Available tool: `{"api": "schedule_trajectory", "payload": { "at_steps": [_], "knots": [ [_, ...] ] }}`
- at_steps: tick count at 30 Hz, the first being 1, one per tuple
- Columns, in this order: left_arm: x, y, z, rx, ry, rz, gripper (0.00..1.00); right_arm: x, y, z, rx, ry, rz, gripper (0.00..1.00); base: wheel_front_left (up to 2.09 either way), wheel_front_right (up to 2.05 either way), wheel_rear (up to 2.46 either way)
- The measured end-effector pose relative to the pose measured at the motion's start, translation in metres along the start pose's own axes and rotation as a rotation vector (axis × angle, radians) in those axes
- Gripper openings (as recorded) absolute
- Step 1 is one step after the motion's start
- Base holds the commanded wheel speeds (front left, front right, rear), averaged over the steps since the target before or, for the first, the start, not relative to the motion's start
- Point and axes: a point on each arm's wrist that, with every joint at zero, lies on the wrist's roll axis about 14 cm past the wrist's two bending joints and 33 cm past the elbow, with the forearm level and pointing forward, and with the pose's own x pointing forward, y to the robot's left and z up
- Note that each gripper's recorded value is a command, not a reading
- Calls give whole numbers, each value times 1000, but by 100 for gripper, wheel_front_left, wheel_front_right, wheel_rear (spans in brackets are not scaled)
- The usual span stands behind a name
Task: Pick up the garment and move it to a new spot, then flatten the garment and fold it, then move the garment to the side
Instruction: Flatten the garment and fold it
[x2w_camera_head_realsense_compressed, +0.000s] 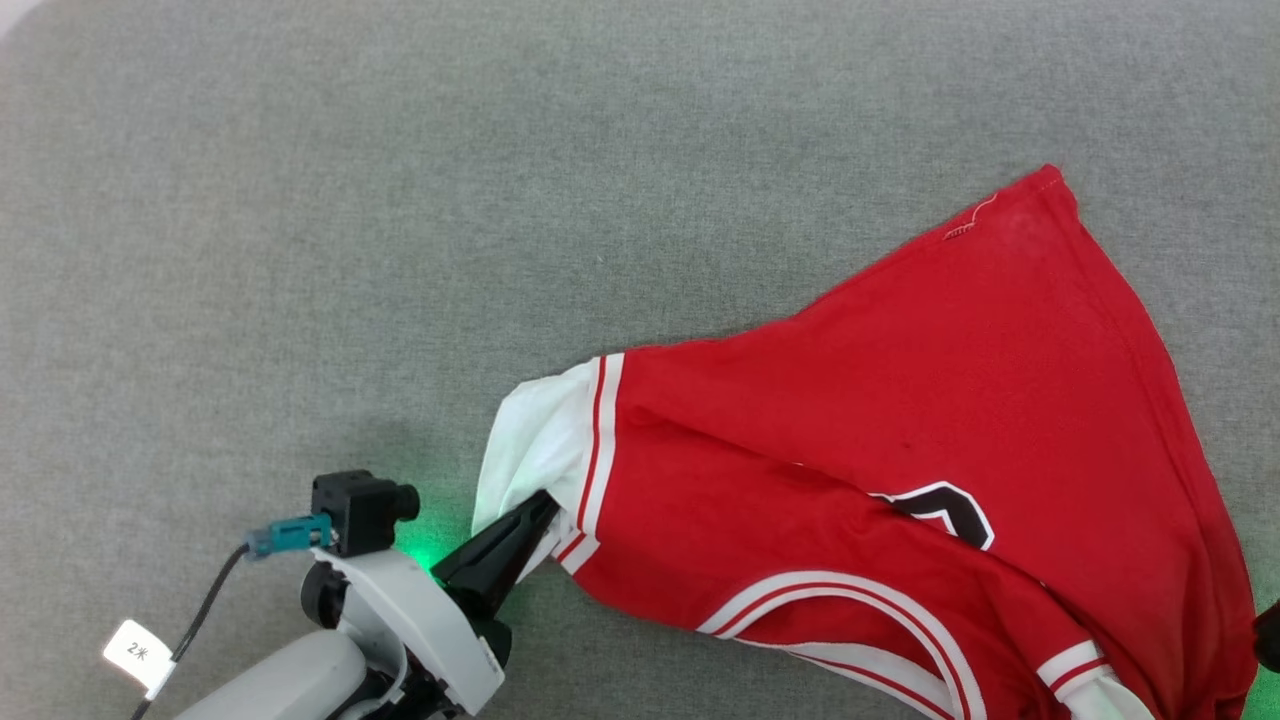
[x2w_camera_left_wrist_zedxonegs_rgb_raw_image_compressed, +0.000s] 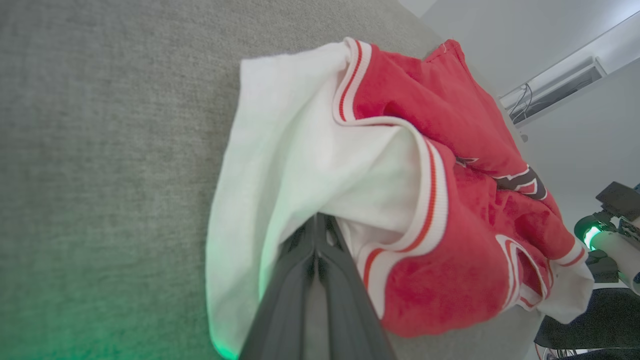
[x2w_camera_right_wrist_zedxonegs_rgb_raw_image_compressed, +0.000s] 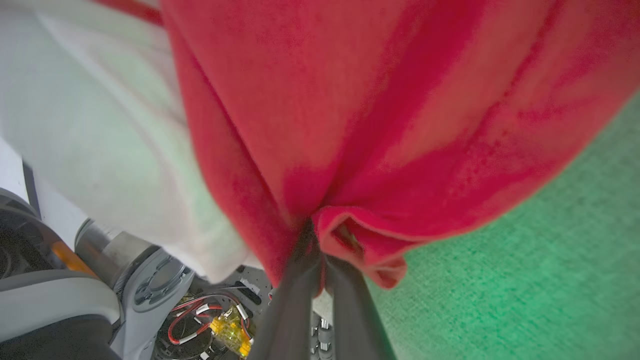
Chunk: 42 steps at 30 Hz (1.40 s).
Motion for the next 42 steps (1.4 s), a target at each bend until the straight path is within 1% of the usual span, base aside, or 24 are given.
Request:
{"api": "schedule_trajectory", "payload": {
  "at_steps": [1, 4, 6, 7, 11, 15, 17, 19, 21, 23, 25, 29, 33, 36, 40, 41, 42],
  "knots": [
    [0, 0, 0, 3, 0, -1, 0, 0, 0, 1, -9, -9, -5, 100, 0, 0, 0],
    [-1, -1, 2, 7, -3, -1, 0, -3, -3, 6, -15, -51, -17, 100, 0, 0, 0],
    [-2, -2, 3, 7, -9, -1, 0, -10, -8, 17, -17, -104, -32, 100, 0, 0, 0],
    [-3, -2, 3, 3, -13, 0, 0, -18, -16, 27, -21, -140, -56, 100, 0, 0, 0],
    [-7, -5, 5, -22, -33, -2, 0, -71, -60, 79, -66, -295, -214, 100, 0, 0, 0],
    [-7, -7, 4, -19, -36, -6, 0, -104, -72, 132, -125, -457, -278, 100, 0, 0, 0],
    [-6, -7, 3, -21, -37, -6, 0, -125, -75, 167, -209, -554, -327, 100, 0, 0, 0],
    [-3, -8, 2, -22, -38, -8, 0, -139, -75, 192, -298, -608, -372, 100, 0, 0, 0],
    [1, -9, 2, -18, -40, -11, 0, -130, -67, 206, -353, -622, -362, 100, 0, 0, 0],
    [4, -8, 2, -19, -41, -14, 0, -112, -58, 215, -410, -600, -348, 100, 0, 0, 0],
    [8, -7, 2, -21, -42, -12, 0, -93, -52, 225, -435, -580, -336, 100, 0, 0, 0],
    [13, -2, -1, -34, -39, -3, 0, -42, -48, 243, -424, -507, -295, 100, 0, 0, 0],
    [16, 2, -4, -45, -41, 1, 0, -4, -55, 260, -432, -430, -303, 100, 0, 0, 0],
    [17, 4, -5, -52, -44, 8, 0, 18, -58, 268, -433, -382, -300, 100, 0, 0, 0],
    [17, 8, -8, -59, -43, 20, 0, 33, -63, 278, -436, -352, -300, 100, 0, 0, 0],
    [17, 9, -8, -60, -43, 22, 0, 36, -62, 277, -435, -341, -293, 36, 0, 0, 0],
    [17, 9, -8, -61, -43, 24, 0, 38, -62, 277, -432, -334, -287, 0, 0, 0, 0]
  ]
}}
